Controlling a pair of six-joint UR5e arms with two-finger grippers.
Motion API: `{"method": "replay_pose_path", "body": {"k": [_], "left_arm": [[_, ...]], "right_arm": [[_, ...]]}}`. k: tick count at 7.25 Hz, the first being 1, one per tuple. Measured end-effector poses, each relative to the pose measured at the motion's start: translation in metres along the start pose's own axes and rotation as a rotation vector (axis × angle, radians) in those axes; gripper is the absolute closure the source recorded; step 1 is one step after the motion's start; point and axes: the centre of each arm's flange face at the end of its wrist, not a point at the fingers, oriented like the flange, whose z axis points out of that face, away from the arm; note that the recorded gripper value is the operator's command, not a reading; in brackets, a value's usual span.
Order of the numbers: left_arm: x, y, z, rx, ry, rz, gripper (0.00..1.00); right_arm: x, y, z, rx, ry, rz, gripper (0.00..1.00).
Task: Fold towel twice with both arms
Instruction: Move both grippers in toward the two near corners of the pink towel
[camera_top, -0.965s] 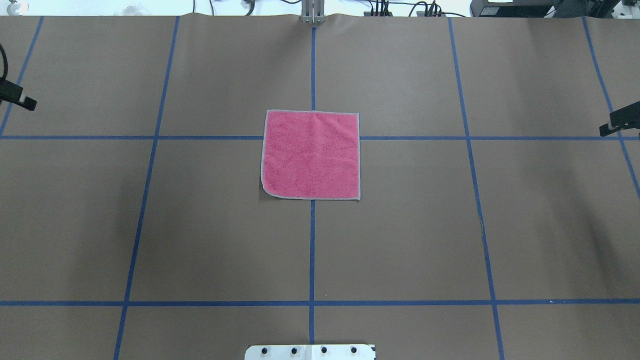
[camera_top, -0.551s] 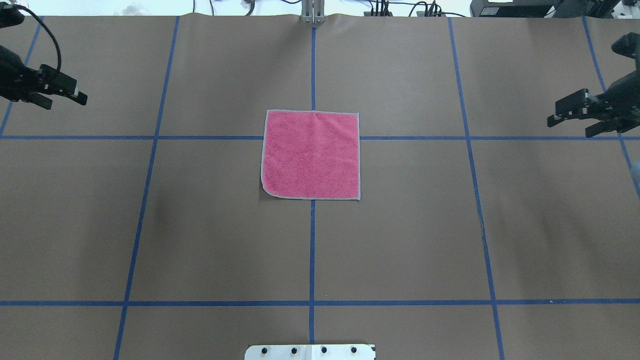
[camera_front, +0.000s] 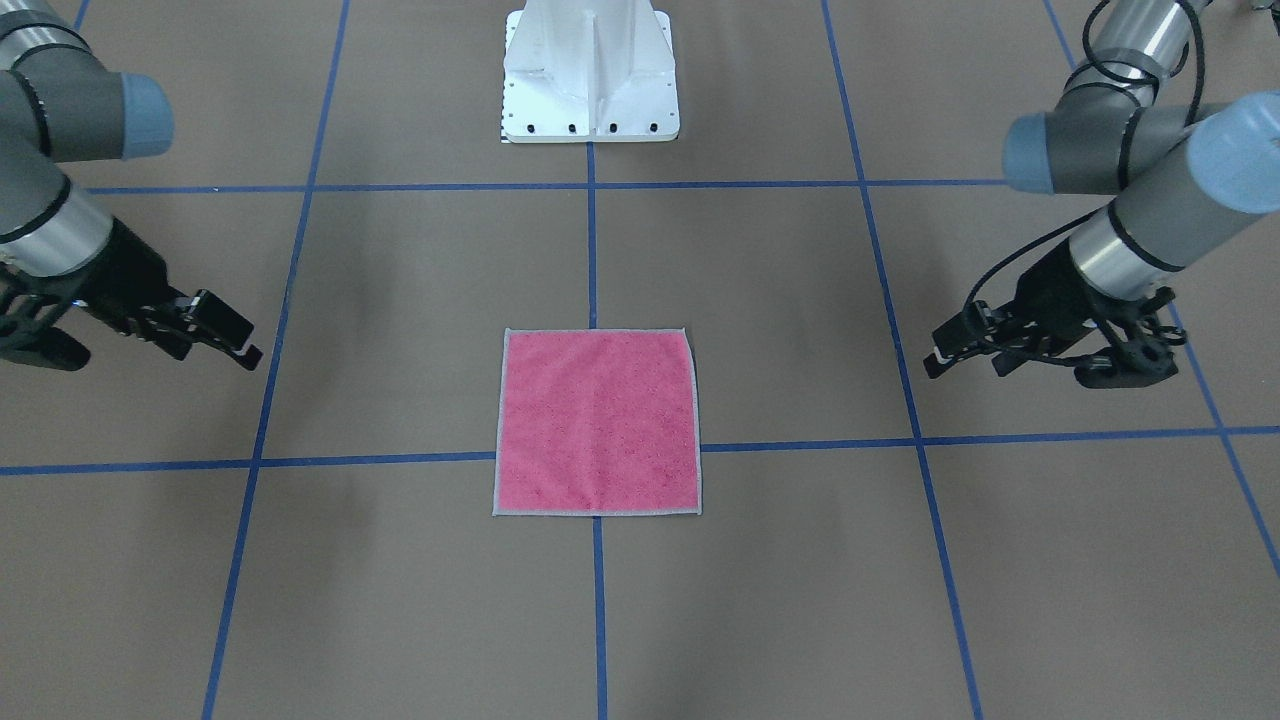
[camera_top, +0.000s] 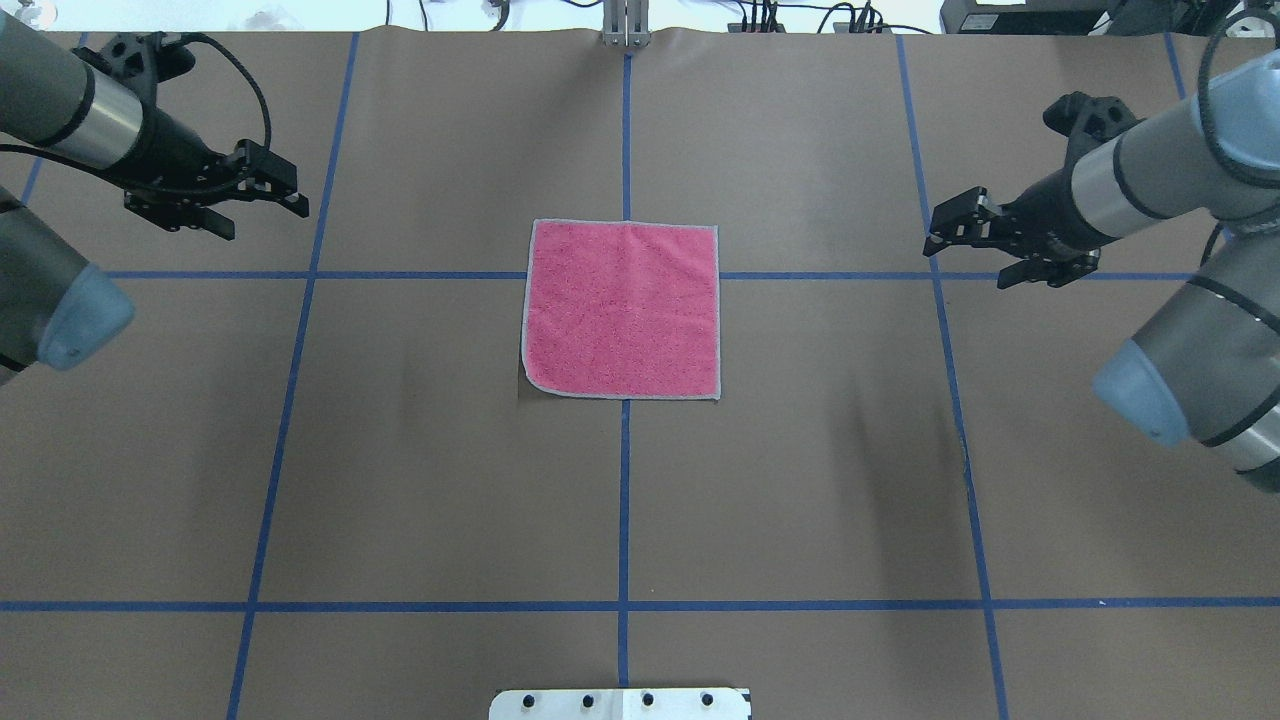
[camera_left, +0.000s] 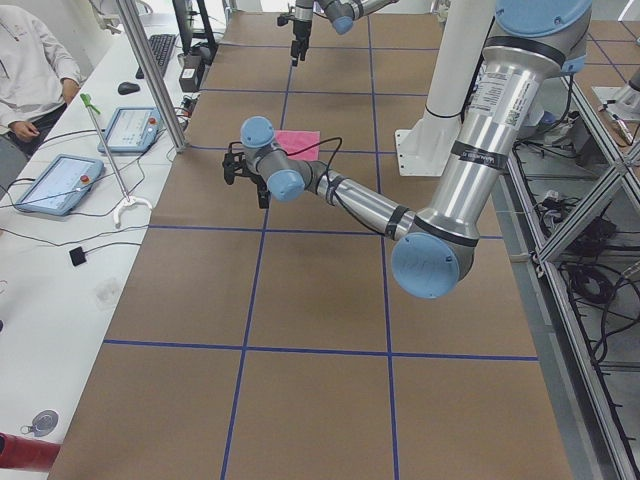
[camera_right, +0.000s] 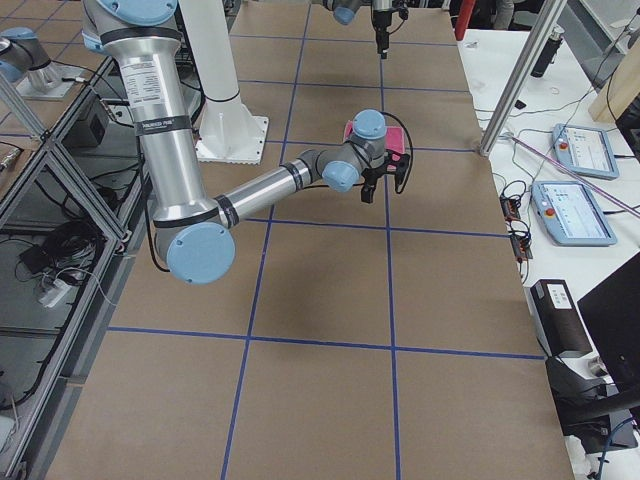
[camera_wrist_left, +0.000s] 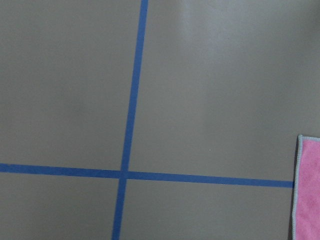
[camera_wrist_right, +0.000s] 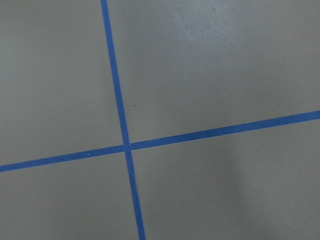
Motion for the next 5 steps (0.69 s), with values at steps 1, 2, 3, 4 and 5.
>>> {"method": "replay_pose_path", "body": {"k": [1,2,3,4,5], "left_arm": [[0.031,0.014,0.017,0.006,0.006,-0.054,0.0],[0.057,0.03,0.032,0.015,0.022,-0.116,0.0],[0.074,0.044,0.044,0.026,0.047,-0.18,0.0],[0.085,0.059,0.055,0.028,0.077,-0.248,0.0],[0.094,0.071,0.064,0.025,0.098,-0.305,0.0]], "right_arm": [[-0.027,0.018,0.012,0.012,-0.013,0.058,0.03],[-0.048,0.033,0.021,0.018,-0.028,0.134,0.04],[-0.064,0.044,0.026,0.021,-0.039,0.198,0.04],[-0.077,0.055,0.032,0.026,-0.049,0.269,0.04],[-0.088,0.065,0.037,0.035,-0.06,0.337,0.04]]}}
